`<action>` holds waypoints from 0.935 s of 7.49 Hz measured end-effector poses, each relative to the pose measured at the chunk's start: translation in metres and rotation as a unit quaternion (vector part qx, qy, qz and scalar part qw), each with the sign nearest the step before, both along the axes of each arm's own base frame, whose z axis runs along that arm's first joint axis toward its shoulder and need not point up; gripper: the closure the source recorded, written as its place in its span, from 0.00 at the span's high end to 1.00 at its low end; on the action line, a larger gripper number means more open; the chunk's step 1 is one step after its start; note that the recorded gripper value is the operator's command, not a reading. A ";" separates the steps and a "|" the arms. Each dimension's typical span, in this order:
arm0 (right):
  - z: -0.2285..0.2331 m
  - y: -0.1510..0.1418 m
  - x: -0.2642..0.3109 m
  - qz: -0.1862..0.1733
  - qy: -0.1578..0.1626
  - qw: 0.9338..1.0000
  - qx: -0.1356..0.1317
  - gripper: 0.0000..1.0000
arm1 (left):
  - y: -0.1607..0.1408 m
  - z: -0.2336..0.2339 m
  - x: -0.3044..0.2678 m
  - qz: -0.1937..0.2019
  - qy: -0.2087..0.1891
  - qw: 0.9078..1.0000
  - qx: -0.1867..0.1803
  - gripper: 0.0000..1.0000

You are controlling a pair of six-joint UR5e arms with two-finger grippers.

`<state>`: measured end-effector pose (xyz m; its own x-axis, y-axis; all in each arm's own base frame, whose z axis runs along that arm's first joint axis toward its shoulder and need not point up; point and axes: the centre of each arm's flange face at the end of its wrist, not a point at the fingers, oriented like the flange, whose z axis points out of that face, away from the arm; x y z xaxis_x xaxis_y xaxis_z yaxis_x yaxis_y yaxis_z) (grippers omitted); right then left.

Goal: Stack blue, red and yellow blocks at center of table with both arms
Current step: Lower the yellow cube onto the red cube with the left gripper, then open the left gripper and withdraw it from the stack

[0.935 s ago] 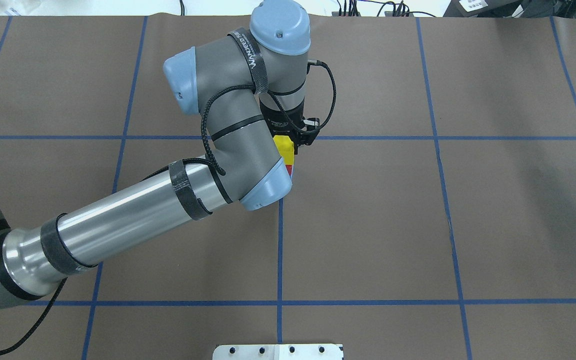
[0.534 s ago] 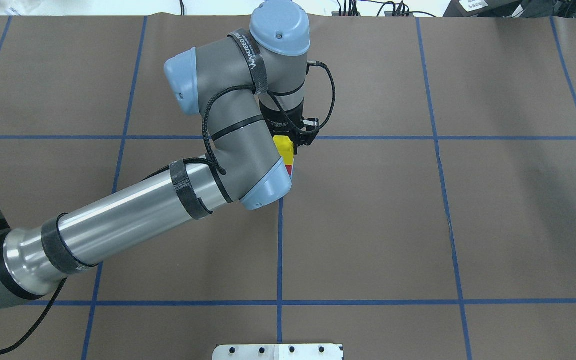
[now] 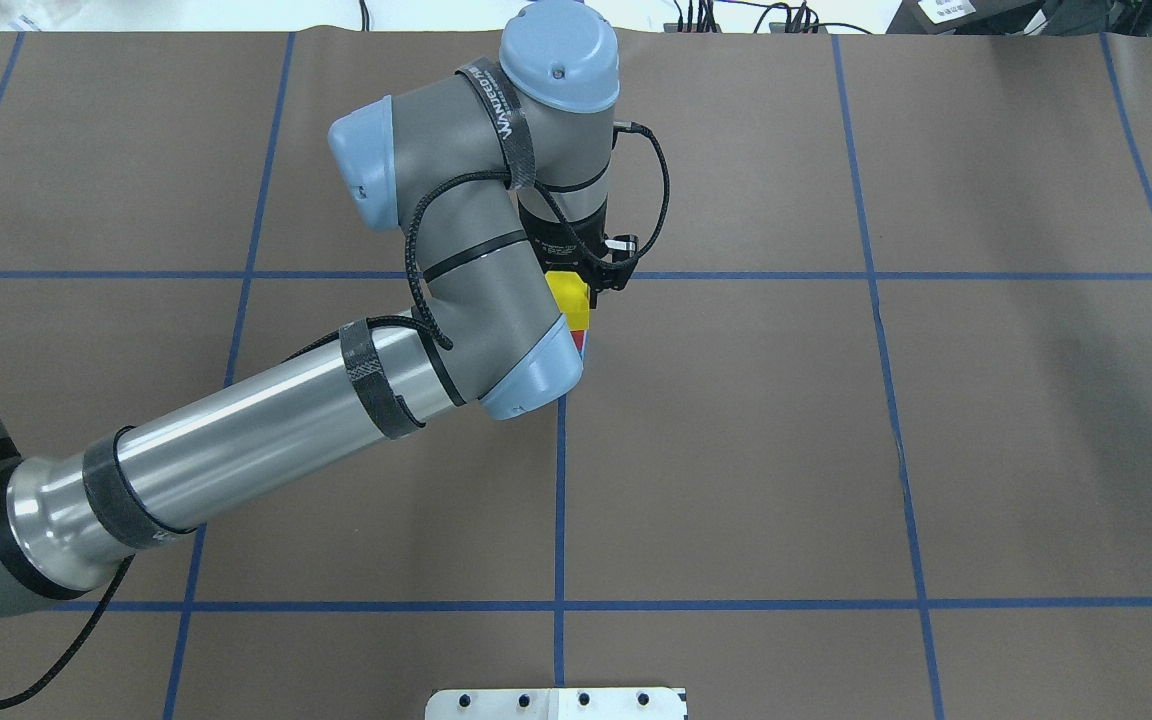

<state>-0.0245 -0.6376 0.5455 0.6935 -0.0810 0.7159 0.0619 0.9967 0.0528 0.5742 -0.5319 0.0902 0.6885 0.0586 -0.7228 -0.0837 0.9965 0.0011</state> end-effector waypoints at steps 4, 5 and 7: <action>0.000 0.000 0.000 0.000 0.000 1.000 0.001 0.99 | 0.002 -0.010 -0.009 -0.005 0.008 1.000 0.010 1.00; -0.001 0.000 0.001 0.000 0.000 1.000 0.001 0.99 | 0.008 -0.024 -0.028 -0.009 0.013 1.000 0.015 1.00; -0.005 -0.002 0.001 0.003 0.003 1.000 0.004 0.99 | 0.032 -0.014 -0.116 -0.014 0.017 0.999 0.041 1.00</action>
